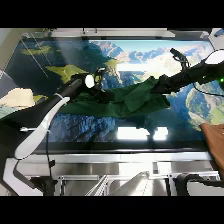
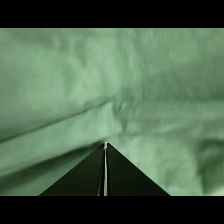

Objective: Fold the shirts.

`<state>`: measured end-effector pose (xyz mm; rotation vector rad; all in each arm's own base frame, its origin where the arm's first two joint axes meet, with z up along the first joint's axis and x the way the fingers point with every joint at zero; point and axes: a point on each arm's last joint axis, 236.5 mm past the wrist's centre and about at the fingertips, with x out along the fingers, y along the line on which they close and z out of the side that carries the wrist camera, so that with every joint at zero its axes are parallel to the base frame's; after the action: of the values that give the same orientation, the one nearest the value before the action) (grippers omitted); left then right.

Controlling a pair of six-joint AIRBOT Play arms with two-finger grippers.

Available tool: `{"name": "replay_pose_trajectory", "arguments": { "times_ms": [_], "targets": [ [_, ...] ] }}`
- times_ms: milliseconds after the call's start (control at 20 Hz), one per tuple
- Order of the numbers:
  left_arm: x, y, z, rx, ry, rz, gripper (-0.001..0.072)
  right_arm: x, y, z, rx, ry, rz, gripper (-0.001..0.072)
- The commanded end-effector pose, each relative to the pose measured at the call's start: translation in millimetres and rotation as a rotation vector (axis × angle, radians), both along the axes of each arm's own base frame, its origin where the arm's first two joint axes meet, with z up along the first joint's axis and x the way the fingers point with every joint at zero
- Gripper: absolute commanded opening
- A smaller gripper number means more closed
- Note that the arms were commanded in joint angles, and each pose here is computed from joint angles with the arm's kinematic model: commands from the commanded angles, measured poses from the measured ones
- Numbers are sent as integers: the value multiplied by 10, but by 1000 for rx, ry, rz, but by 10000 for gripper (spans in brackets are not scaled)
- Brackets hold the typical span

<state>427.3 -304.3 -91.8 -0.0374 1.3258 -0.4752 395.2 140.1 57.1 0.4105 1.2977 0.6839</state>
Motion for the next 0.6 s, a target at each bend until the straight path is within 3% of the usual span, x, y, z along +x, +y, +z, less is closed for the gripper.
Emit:
{"name": "replay_pose_trajectory", "arguments": {
  "times_ms": [0,300,550],
  "targets": [
    [50,-246,-118,1,9,2,3,-66,46,130,26,-3,11,25],
    [14,-465,-158,-15,31,-25,4,-121,384,653,210,-54,18,25],
    [238,-615,177,-69,-52,-22,4,-227,885,947,281,-115,81,25]
  ]
}}
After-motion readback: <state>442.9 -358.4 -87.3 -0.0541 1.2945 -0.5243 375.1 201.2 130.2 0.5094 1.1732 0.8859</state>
